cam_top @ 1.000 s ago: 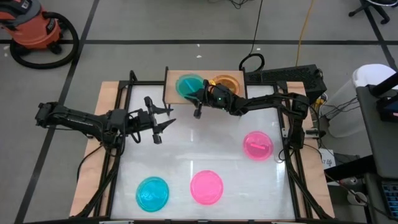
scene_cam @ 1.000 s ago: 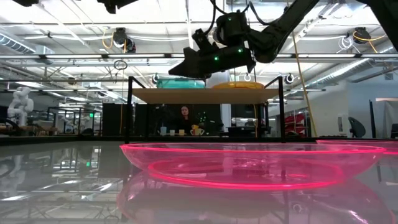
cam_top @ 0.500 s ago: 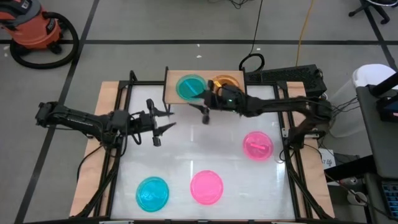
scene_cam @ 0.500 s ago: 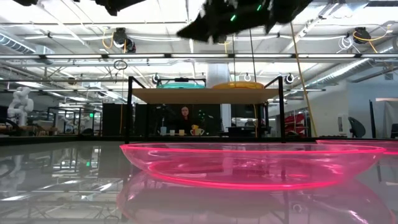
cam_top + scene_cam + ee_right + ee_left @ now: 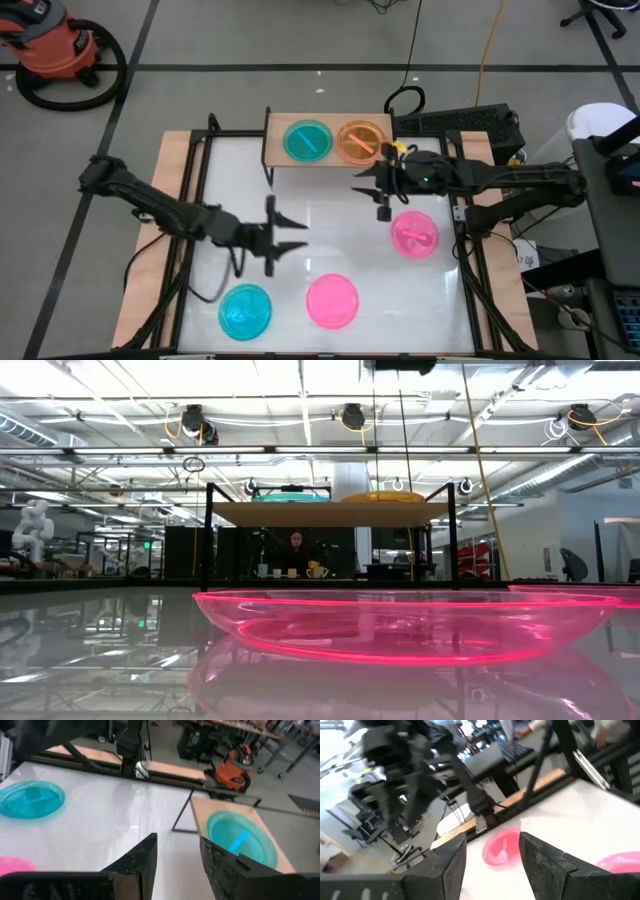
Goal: Place and stack plates onto a shelf
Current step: Stack the bottom pink plate on top of the blue plate on the shelf
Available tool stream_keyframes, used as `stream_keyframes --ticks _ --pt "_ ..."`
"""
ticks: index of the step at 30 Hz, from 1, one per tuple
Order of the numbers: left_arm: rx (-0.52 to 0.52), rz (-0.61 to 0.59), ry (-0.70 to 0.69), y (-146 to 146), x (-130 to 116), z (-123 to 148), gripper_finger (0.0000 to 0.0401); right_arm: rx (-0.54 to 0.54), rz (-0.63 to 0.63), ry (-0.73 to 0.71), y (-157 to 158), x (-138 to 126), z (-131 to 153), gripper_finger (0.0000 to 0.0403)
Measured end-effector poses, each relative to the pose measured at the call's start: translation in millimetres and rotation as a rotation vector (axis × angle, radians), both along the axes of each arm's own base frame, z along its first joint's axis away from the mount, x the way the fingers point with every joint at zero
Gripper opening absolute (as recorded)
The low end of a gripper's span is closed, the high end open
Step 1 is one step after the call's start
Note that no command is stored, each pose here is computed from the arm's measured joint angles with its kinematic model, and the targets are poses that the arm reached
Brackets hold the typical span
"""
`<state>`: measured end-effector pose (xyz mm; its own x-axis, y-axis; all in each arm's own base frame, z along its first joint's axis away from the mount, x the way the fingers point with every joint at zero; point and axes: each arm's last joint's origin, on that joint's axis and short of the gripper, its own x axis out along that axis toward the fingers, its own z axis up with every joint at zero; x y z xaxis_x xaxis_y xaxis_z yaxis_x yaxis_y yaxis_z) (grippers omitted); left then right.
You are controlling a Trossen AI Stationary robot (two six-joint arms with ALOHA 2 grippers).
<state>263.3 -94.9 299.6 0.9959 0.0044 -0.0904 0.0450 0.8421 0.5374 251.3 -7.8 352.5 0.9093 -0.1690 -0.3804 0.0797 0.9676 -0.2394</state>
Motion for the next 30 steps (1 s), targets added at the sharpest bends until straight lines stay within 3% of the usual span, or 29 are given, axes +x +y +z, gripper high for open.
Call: stream_keyframes --ticks 5,10,20,30 --pt "0.097 -0.021 0.144 -19.4 32.2 -22.0 0.0188 0.053 0.022 0.072 12.5 -10.7 -3.5 0.013" --pt "0.138 -0.035 0.246 -30.2 45.1 -43.5 0.0188 0.082 0.047 0.156 24.4 -12.8 -15.1 0.013" --pt "0.215 -0.168 0.442 -60.9 41.9 -87.3 0.0188 -0.001 -0.019 0.284 37.8 -19.0 -60.8 0.013" --pt "0.319 -0.322 0.582 -105.1 29.5 -138.0 0.0188 0.011 -0.023 0.262 37.7 -18.7 -74.1 0.013"
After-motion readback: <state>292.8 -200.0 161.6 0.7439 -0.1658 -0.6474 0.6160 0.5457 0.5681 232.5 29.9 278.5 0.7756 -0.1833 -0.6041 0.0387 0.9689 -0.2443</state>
